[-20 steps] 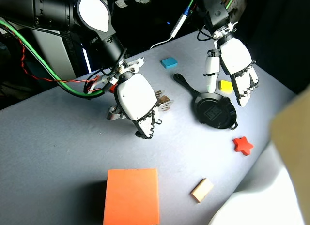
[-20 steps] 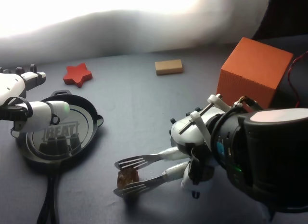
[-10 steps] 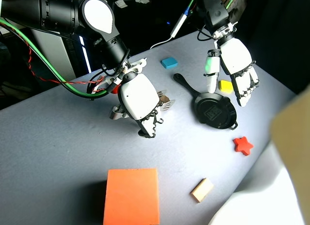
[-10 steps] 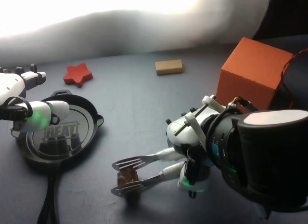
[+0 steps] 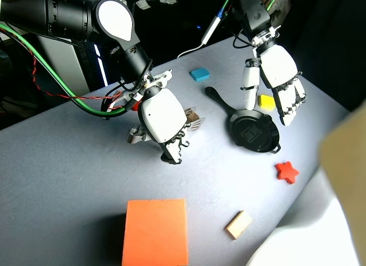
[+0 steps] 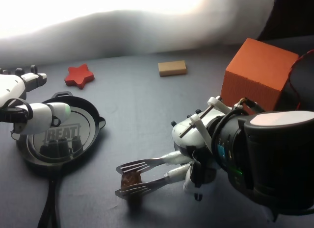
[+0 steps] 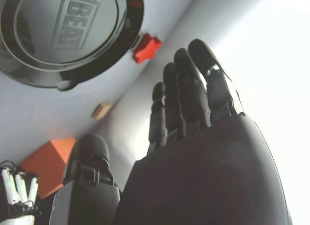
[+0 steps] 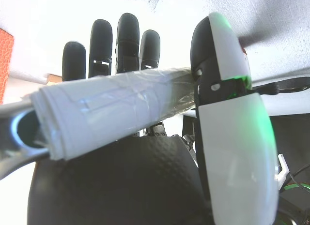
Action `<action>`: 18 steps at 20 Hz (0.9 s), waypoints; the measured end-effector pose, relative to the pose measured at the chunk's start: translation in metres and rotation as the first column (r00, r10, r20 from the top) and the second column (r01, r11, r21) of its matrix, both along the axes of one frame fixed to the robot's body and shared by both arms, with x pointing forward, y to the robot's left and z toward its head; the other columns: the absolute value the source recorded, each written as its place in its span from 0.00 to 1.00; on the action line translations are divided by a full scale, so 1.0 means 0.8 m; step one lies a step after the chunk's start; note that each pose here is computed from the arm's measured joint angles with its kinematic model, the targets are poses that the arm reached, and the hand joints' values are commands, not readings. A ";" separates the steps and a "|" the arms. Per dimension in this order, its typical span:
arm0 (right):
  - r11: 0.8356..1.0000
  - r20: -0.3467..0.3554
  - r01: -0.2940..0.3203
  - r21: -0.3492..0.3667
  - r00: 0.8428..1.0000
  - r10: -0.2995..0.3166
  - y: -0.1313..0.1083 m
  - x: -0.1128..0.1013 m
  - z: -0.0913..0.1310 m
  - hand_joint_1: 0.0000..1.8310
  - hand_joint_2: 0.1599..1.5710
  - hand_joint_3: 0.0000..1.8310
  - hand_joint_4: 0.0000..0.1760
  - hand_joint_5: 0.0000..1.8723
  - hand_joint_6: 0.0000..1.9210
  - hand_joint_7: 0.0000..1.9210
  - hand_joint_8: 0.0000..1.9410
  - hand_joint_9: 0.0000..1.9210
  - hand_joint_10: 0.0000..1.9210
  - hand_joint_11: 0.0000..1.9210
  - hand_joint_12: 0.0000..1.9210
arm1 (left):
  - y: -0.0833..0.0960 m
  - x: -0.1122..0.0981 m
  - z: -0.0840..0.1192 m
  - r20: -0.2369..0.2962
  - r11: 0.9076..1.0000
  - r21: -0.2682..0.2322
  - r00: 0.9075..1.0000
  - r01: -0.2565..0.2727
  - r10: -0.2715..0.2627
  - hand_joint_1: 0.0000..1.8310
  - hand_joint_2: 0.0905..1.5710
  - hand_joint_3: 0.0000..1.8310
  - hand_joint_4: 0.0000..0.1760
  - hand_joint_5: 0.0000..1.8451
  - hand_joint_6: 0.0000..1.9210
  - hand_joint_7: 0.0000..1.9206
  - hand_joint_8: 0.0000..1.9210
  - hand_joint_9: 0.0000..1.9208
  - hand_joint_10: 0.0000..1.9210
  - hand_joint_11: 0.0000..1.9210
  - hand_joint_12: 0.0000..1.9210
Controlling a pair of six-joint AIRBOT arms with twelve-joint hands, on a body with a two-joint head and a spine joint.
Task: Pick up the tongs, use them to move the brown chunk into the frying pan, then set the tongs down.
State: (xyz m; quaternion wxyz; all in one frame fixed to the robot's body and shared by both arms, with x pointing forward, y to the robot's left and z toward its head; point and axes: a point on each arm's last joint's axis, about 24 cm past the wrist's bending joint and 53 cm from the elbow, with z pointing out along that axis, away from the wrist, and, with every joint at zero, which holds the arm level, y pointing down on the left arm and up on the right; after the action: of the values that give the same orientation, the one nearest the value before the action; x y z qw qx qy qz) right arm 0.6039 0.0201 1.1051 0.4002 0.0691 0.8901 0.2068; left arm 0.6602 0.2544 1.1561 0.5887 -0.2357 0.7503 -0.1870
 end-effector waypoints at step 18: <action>1.000 0.016 -0.026 -0.010 1.000 0.026 0.003 0.001 0.005 0.60 0.74 0.00 0.00 0.43 0.65 0.55 0.19 0.43 0.44 0.23 0.83 | 0.000 0.000 0.000 0.000 1.000 0.000 1.000 0.000 0.000 0.01 0.81 0.00 0.31 0.08 0.00 0.14 0.00 0.16 0.00 0.00 0.49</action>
State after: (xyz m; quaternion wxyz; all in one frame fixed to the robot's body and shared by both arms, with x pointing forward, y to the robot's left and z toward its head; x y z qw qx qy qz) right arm 0.6050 0.0223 1.1088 0.4051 0.0539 0.8886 0.2082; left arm 0.6602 0.2545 1.1561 0.5888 -0.2358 0.7502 -0.1868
